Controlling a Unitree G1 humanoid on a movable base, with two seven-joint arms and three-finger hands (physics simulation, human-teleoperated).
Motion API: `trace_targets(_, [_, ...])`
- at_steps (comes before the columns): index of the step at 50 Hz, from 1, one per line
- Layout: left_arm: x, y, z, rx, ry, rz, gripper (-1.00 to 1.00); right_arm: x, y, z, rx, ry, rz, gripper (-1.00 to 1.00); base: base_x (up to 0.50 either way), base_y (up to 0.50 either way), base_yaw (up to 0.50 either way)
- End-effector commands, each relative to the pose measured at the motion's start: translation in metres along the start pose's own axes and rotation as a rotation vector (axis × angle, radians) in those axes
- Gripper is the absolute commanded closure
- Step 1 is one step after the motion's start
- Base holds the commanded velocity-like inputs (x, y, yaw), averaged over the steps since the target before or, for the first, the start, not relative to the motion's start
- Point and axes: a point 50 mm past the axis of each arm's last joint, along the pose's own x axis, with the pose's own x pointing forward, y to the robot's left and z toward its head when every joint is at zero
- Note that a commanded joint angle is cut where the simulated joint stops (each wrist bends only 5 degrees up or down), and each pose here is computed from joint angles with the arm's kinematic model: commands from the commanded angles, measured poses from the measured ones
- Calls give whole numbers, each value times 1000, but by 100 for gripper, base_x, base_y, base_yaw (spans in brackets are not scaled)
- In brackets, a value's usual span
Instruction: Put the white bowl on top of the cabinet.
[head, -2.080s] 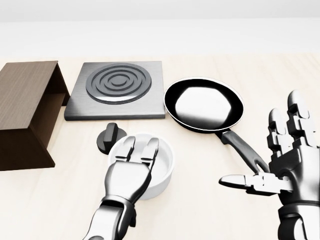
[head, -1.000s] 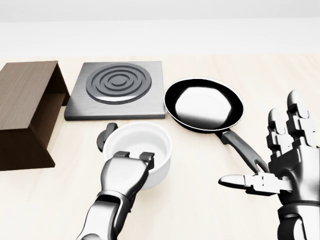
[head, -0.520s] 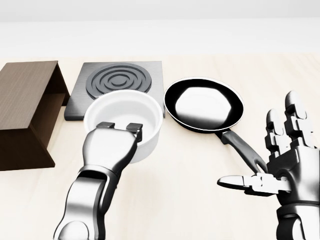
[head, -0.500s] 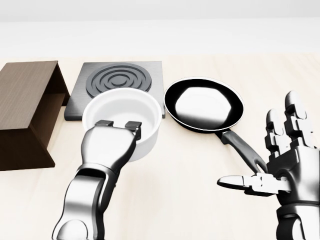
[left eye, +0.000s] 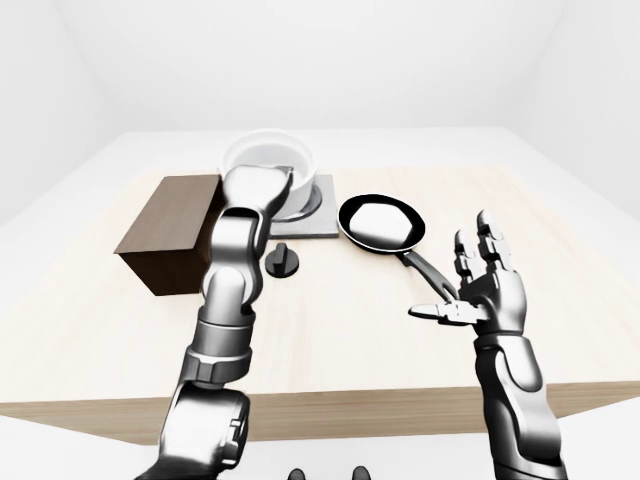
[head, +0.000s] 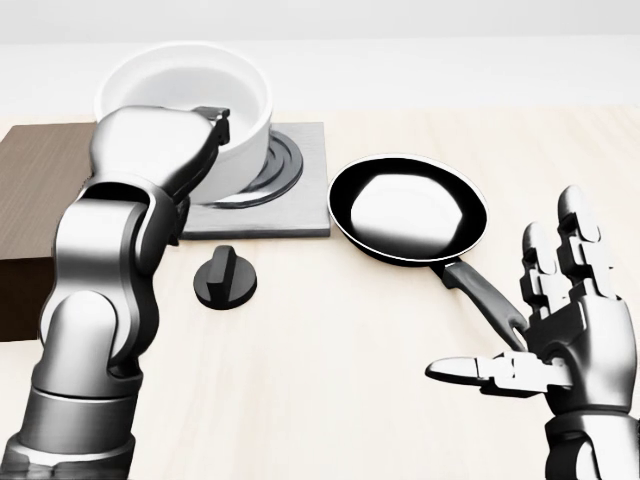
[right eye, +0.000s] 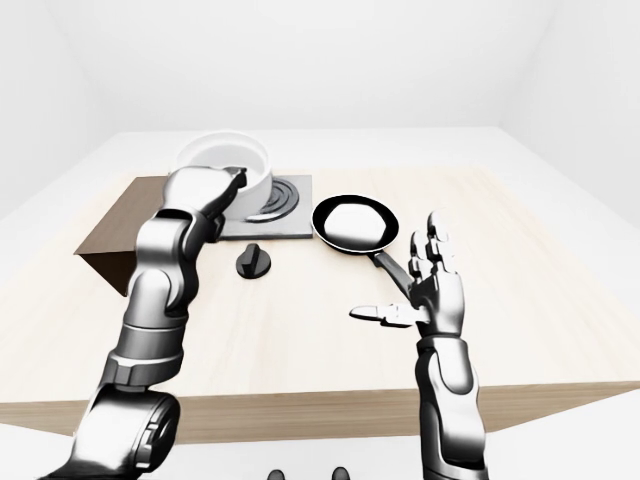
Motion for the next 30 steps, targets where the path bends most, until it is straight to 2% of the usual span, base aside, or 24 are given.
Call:
trace_targets(1, [36,48,-24,-65,-2,156,100,-1,2,-1,-2,6,7,-100,0,0,0])
trace_targets(4, [54,59,-41,-151,20,198,100,-1,2,-2,-2,10,8,-100,0,0,0])
trace_targets(9, [70,68,-64,-292,74,272,100,-2,3,-3,-4,15,11,-100,0,0,0])
trace_targets(14, [77,68,-82,-381,143,302,100,-2,2,-3,-2,15,10,-100,0,0,0])
trace_targets(21, [76,75,-106,-408,239,366,100,-2,2,-3,-3,13,10,-100,0,0,0])
trace_targets(30, [70,84,-129,-405,298,389,100,-3,3,-4,-5,19,13,-100,0,0,0])
